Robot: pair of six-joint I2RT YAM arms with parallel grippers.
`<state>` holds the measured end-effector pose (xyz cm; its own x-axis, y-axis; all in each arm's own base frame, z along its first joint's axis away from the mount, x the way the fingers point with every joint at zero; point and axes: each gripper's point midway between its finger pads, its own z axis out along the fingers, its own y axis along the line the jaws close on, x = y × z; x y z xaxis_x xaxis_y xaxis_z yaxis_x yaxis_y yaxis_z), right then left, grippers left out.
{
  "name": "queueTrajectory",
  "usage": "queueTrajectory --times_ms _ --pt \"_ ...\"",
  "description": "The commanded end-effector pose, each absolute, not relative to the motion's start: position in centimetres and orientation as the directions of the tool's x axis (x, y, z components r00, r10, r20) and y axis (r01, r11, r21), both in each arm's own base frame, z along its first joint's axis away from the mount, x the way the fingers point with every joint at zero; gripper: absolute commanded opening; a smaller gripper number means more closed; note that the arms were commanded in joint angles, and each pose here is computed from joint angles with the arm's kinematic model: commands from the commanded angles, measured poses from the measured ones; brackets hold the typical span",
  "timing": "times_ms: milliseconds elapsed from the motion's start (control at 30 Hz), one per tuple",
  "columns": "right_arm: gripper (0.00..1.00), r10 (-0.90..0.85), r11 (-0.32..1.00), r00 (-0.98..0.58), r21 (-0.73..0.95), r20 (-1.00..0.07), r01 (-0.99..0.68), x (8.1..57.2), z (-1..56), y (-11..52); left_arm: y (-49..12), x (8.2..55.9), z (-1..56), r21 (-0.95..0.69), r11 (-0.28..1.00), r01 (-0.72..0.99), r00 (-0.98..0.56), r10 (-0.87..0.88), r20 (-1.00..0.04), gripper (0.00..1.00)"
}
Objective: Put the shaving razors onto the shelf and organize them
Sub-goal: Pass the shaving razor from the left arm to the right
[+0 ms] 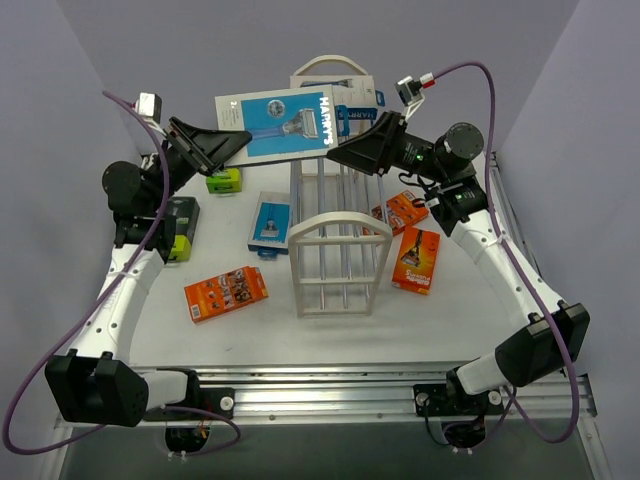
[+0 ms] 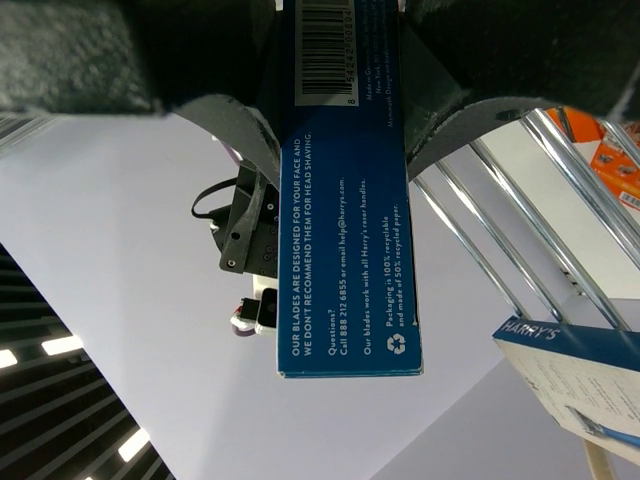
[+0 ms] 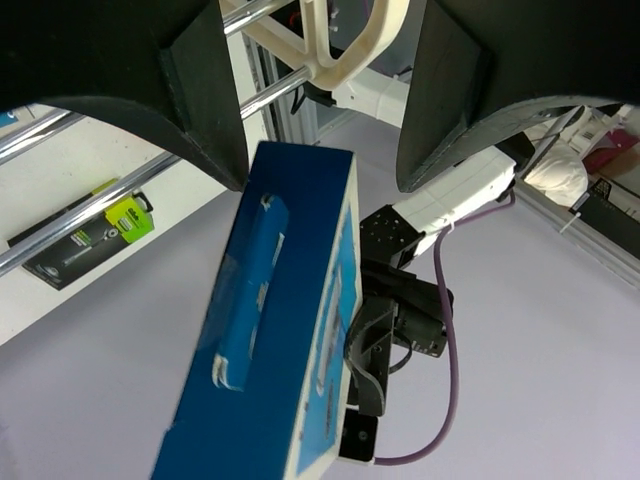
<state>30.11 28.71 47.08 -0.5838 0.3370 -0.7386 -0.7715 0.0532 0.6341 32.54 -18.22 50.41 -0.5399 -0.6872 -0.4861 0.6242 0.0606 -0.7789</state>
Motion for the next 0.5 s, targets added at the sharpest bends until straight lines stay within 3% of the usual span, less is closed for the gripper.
queueTrajectory --times_ms 0,100,300,467 --pt "0.54 0.379 0.007 -0.514 0.557 -0.77 -0.83 28.7 49.9 28.3 -18.4 32.4 50.9 -0.75 0.067 0.658 -0.502 -0.704 -0.503 0.02" --pt "0.49 0.385 -0.003 -0.51 0.551 -0.769 -0.834 28.6 50.2 28.3 -18.7 32.7 50.4 -0.757 0.074 0.649 -0.506 -0.701 -0.503 0.02" --pt "0.18 0.383 -0.001 -0.518 0.56 -0.765 -0.828 28.6 49.9 28.4 -19.2 32.9 49.8 -0.761 0.075 0.644 -0.513 -0.696 -0.503 0.02" --pt "0.02 0.392 0.021 -0.525 0.578 -0.755 -0.815 29.1 49.5 28.2 -19.4 33.1 49.6 -0.761 0.08 0.644 -0.514 -0.692 -0.507 0.06"
